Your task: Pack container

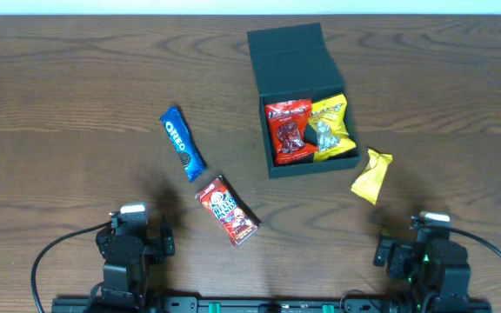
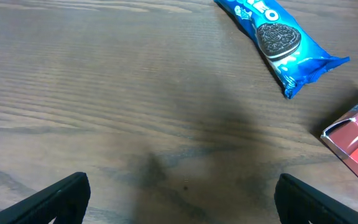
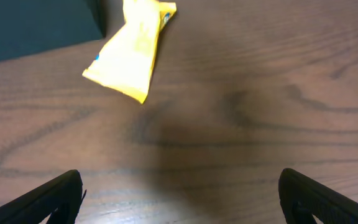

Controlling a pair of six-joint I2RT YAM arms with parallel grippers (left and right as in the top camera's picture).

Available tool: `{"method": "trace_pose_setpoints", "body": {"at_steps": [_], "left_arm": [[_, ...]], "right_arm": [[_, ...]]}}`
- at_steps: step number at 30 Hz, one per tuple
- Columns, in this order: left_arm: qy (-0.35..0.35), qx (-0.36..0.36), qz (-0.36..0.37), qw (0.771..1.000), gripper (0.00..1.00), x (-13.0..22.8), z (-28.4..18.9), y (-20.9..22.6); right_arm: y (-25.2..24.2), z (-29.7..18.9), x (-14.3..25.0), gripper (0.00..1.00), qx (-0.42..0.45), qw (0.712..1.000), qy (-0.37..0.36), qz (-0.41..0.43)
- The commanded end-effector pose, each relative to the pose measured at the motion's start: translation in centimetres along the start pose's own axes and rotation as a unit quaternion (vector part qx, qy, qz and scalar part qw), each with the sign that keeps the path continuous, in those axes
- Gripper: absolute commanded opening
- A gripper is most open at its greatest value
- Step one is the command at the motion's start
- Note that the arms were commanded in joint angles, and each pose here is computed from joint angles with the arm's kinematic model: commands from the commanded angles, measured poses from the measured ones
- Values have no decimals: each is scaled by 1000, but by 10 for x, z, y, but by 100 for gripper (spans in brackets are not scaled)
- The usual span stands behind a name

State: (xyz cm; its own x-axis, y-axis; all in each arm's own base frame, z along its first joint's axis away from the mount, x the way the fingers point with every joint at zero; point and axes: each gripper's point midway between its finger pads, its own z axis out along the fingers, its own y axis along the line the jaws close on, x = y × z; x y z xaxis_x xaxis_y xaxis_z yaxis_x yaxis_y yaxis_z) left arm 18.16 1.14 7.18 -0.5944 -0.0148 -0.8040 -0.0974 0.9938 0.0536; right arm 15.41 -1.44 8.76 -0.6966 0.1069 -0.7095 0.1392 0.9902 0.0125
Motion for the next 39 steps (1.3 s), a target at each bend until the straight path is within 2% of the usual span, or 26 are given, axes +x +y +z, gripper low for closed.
{"method": "trace_pose_setpoints", "body": {"at_steps": [1,31,36,39], "left_arm": [[14,-4,8,1000,96,10,4,1],[6,-13,5,1000,96,5,4,4],[18,6,4,1000,96,-10,-4,-3],[42,52,6,998,96,-32,-15,-20]], "right_arm": [[0,1,2,99,-2,1000,1,-4],[0,1,2,99,-2,1000,1,-3],[0,1,2,99,-2,1000,1,-3],[0,1,2,99,-2,1000,1,-3]]}}
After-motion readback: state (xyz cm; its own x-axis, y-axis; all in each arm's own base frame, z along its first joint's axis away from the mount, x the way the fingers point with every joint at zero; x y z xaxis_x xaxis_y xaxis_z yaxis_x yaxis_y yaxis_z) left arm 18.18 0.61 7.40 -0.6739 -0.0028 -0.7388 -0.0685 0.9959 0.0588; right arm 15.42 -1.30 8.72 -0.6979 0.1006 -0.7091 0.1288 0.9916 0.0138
